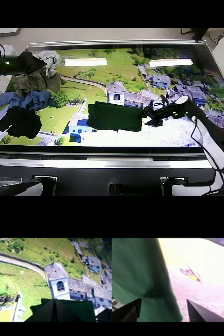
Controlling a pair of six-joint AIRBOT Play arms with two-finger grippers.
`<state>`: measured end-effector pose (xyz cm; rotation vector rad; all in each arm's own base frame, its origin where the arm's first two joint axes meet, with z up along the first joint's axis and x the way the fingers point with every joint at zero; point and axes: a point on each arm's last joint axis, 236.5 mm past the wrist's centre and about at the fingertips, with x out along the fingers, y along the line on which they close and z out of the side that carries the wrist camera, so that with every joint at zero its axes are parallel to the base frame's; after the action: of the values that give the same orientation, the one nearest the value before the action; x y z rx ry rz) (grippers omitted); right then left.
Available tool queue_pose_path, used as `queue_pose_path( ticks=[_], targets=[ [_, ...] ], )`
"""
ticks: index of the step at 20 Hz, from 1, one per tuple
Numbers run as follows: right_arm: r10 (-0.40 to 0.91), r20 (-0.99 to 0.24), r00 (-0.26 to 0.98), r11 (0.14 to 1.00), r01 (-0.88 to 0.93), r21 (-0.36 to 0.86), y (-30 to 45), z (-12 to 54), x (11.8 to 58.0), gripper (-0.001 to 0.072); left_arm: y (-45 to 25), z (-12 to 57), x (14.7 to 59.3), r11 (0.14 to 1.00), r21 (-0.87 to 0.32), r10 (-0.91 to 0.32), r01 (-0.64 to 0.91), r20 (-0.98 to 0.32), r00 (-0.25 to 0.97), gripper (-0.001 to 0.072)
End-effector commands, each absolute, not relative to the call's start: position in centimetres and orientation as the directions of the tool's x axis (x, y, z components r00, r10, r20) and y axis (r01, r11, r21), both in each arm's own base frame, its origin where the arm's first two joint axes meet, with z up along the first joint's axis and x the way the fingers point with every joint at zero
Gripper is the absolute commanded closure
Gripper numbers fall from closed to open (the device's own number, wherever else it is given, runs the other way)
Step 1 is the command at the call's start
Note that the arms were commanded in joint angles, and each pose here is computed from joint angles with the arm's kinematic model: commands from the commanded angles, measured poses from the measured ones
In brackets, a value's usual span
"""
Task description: Fold the clothes and pants, and hang the long-sleeved shirts on hangers.
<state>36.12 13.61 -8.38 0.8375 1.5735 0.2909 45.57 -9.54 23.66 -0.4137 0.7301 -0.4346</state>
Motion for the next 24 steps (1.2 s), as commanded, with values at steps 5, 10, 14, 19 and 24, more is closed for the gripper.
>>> queue_pose_path(
  ticks=[5,10,14,19,24],
  targets=[
    [0.765,-0.639,0.081,0.622,0.166,0.765,17.7,-3.3,39.7,0.0664,-10.7,23.7,45.4,0.828,-0.501,-0.528,0.253,-0.541,0.655,0.0687],
    [0.738,-0.598,0.314,0.616,0.047,0.786,11.7,11.7,47.7,0.0664,-10.7,23.6,45.4,0.828,-0.501,-0.528,0.252,-0.542,0.654,0.0687],
    [0.582,-0.589,0.561,0.639,0.132,0.757,-0.5,18.1,50.4,0.0664,-10.7,23.6,45.4,0.827,-0.502,-0.528,0.252,-0.543,0.653,0.0687],
    [0.314,-0.676,0.667,0.581,0.428,0.693,-19.5,14.7,46.5,0.0663,-11.3,23.6,45.2,0.822,-0.505,-0.540,0.263,-0.544,0.642,0.0687],
    [0.171,-0.829,0.533,0.412,0.725,0.552,-32.5,6.6,35.7,0.0662,-12.0,23.5,44.9,0.809,-0.535,-0.551,0.243,-0.548,0.630,0.0687]
  ],
)
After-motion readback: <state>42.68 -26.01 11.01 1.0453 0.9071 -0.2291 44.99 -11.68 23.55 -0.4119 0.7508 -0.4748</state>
